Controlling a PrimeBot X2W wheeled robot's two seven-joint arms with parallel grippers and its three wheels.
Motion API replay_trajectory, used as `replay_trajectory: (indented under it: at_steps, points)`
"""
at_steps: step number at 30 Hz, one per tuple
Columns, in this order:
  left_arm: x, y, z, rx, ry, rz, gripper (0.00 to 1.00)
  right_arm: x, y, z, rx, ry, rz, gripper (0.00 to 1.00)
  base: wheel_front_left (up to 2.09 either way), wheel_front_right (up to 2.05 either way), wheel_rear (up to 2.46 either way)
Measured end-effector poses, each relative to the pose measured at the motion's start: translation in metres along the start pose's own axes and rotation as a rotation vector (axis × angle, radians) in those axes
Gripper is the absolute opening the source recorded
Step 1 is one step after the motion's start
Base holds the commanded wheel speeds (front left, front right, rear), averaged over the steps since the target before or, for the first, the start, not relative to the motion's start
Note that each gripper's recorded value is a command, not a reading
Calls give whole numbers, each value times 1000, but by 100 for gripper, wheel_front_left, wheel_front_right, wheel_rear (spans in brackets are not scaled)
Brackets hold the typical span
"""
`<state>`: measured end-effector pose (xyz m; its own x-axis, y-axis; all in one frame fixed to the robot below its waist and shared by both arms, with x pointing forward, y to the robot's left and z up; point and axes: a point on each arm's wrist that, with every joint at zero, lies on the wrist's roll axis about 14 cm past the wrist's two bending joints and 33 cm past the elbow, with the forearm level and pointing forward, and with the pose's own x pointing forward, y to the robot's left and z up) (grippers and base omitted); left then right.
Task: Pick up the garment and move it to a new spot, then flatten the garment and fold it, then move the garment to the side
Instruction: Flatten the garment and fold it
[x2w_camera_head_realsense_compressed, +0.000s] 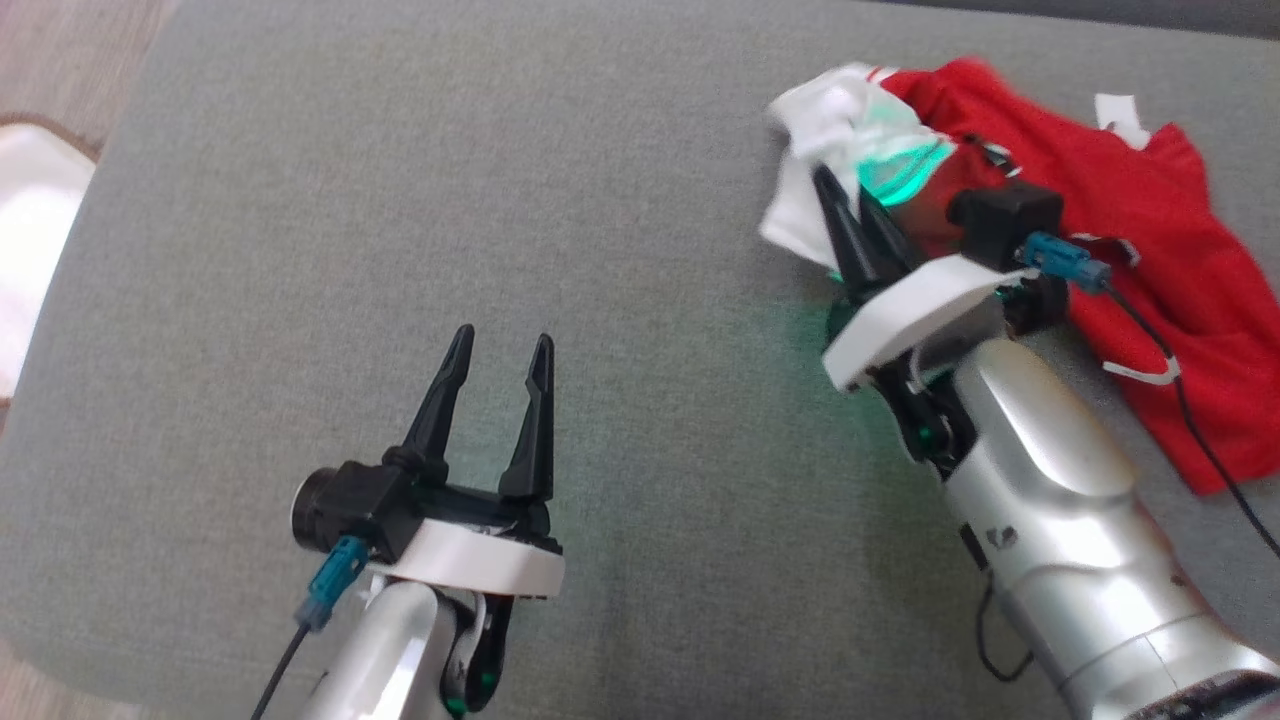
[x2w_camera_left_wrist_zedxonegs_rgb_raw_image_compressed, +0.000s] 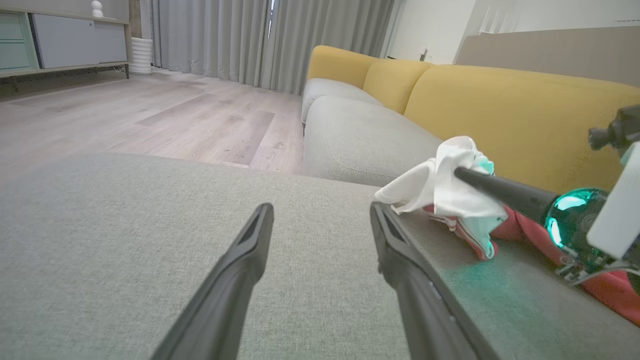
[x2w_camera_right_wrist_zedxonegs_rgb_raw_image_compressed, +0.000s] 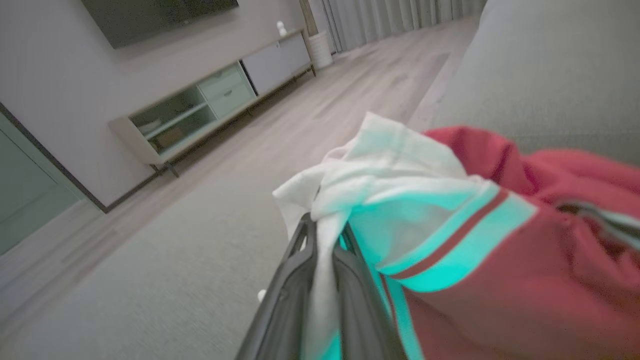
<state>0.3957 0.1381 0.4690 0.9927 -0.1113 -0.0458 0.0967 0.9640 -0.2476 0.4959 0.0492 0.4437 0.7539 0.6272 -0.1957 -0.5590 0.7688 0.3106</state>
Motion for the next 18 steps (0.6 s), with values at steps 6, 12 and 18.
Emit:
replay_trajectory:
  at_steps: [6, 12, 18]
  points:
    - [-2, -7, 11, 3, -31, -20, 100, -5, 41, 69, 87, -233, 114, 0, 0, 0, 0]
    - [-9, -2, 17, 16, -52, -1, 100, -20, 79, 45, 82, -155, 211, 95, 0, 0, 0]
    - [-12, 7, 20, 26, -63, 21, 100, -54, 89, -48, 14, 109, 215, 100, 0, 0, 0]
